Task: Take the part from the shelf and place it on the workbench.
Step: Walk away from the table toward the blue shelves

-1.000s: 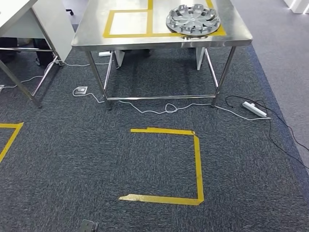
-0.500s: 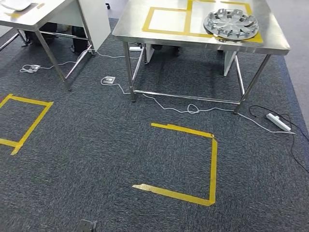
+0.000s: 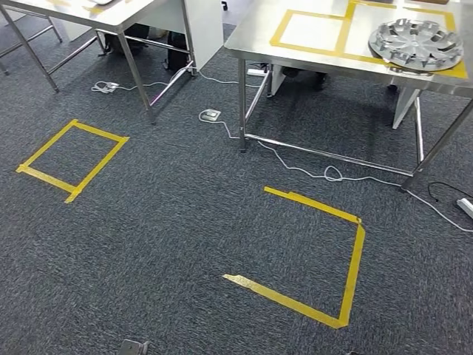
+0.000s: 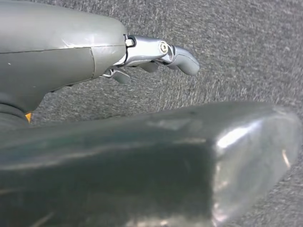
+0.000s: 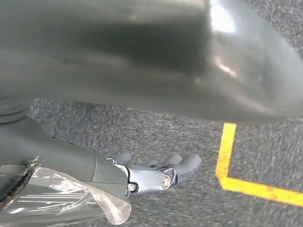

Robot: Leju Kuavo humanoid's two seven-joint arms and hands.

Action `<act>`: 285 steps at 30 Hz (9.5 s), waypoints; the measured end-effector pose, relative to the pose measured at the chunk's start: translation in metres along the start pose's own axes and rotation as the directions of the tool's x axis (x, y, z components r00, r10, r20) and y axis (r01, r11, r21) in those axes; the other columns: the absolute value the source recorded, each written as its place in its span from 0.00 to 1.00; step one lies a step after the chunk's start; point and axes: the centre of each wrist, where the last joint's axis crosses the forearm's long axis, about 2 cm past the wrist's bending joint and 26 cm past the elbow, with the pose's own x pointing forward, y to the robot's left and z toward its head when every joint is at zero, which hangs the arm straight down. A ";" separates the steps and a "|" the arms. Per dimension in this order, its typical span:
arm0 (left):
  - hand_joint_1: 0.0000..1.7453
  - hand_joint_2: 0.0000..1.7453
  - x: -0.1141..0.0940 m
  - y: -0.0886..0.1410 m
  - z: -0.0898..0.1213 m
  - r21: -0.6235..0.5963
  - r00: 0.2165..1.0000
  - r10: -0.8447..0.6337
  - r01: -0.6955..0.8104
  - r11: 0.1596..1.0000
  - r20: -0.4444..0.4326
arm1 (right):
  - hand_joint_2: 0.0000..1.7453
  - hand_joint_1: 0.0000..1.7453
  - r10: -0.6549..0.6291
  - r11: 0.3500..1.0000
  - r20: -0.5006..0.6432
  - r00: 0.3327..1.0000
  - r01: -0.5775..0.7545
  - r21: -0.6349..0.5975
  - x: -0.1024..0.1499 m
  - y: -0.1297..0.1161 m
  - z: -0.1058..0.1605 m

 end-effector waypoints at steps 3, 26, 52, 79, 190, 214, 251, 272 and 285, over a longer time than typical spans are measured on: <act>0.00 0.00 0.004 0.001 -0.001 -0.004 1.000 -0.002 0.002 1.000 0.008 | 0.00 0.00 0.004 1.000 0.000 1.000 -0.004 0.002 0.001 0.000 -0.001; 0.00 0.00 0.005 0.014 0.007 0.031 1.000 0.002 -0.002 1.000 0.018 | 0.00 0.00 0.020 1.000 -0.003 1.000 -0.020 0.006 0.000 -0.004 -0.003; 0.00 0.00 0.002 0.017 0.010 0.059 1.000 0.001 -0.002 0.998 0.017 | 0.00 0.00 0.017 1.000 -0.002 1.000 -0.017 0.006 0.001 -0.003 -0.004; 0.00 0.00 0.003 0.019 0.008 0.056 0.999 -0.019 0.017 0.998 0.031 | 0.00 0.00 0.020 1.000 -0.006 1.000 -0.020 0.004 0.002 -0.005 -0.004; 0.00 0.00 0.004 0.023 0.004 0.073 0.998 -0.043 0.040 0.997 0.041 | 0.00 0.00 0.010 1.000 0.000 1.000 -0.010 0.001 0.005 -0.005 -0.007; 0.00 0.00 0.003 0.023 0.004 0.076 0.998 -0.039 0.036 0.996 0.038 | 0.00 0.00 0.014 1.000 -0.010 1.000 -0.014 -0.001 0.000 -0.007 -0.004; 0.00 0.00 0.001 0.024 0.005 0.082 0.999 -0.032 0.028 0.996 0.036 | 0.00 0.00 -0.003 1.000 -0.003 1.000 0.003 0.006 0.000 -0.008 -0.004; 0.00 0.00 -0.001 0.024 0.006 0.085 0.999 -0.027 0.024 0.996 0.035 | 0.00 0.00 -0.044 0.999 -0.010 0.999 0.044 -0.013 0.003 -0.010 -0.007; 0.00 0.00 -0.001 0.024 0.007 0.083 0.999 -0.027 0.024 0.996 0.035 | 0.00 0.00 -0.049 0.999 -0.012 0.999 0.049 -0.024 0.001 -0.011 -0.006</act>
